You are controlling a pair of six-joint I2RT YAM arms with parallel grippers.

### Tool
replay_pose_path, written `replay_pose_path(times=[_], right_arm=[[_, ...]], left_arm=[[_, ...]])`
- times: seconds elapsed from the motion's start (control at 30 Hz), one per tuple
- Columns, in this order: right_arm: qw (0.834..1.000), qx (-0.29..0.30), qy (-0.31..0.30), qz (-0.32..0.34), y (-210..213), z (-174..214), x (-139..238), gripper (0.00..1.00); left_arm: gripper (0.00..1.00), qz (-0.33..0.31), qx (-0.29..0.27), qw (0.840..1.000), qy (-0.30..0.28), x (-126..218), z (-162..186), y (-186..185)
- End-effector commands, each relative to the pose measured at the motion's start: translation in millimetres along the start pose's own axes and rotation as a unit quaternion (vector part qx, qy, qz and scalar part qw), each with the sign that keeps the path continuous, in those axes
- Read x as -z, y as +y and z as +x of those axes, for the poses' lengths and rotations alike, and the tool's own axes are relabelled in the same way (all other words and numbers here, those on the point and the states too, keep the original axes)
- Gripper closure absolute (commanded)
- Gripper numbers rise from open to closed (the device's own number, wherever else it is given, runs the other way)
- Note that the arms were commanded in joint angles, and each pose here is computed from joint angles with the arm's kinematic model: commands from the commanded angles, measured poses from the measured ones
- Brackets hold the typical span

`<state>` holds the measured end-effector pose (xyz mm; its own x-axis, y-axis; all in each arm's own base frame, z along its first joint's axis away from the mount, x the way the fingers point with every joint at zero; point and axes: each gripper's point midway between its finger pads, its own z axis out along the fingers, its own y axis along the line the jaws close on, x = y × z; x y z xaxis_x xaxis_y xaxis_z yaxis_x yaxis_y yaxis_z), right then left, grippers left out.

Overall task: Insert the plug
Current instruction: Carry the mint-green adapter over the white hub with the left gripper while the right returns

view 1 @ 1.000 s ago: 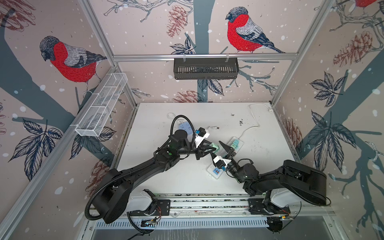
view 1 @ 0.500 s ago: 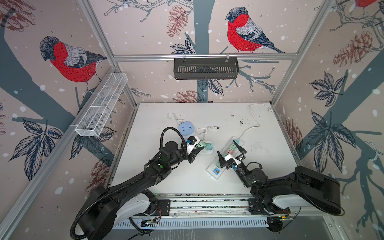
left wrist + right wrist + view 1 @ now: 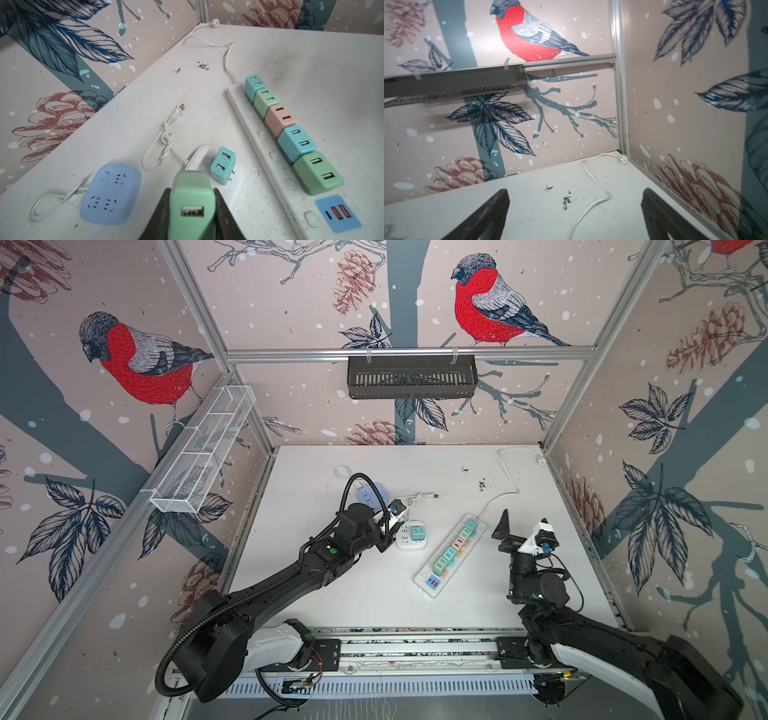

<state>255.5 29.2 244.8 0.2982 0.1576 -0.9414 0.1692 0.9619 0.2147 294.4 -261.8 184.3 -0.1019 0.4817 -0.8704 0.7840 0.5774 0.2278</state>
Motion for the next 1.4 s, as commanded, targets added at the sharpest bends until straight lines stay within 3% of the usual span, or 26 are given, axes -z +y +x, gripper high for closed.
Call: replay_pose_path(times=[0.0,0.23,0.43,0.6,0.77,1.07,1.37], right_arm=[[0.994,-0.083,0.052,0.038,-32.1,35.7,6.6,0.0],[0.987,-0.14,0.05,0.054,-66.8,52.5,12.7,0.0],[0.986,-0.138,0.086,0.043,-59.9,61.1,3.8,0.0],[0.984,-0.137,0.116,0.001,-45.1,74.2,5.0,0.0],[0.984,-0.144,0.101,-0.011,-44.9,71.8,10.6,0.0],[0.984,-0.147,0.092,-0.036,-39.0,69.0,14.4,0.0],[0.984,-0.142,0.096,-0.043,-35.7,70.0,13.6,0.0]], left_arm=[[1.0,0.01,-0.008,0.999,0.05,-3.1,12.9,-1.2],[1.0,0.013,-0.005,0.996,0.088,-9.6,8.0,3.5],[1.0,-0.004,-0.023,0.992,0.124,-16.3,2.7,15.6],[1.0,-0.064,-0.041,0.991,0.107,-21.4,-34.7,47.5],[1.0,-0.084,-0.075,0.982,0.151,-17.0,-20.1,56.4],[1.0,0.072,-0.139,0.973,0.167,-11.2,44.4,7.5],[1.0,0.174,-0.175,0.959,0.136,-26.2,37.5,-18.6]])
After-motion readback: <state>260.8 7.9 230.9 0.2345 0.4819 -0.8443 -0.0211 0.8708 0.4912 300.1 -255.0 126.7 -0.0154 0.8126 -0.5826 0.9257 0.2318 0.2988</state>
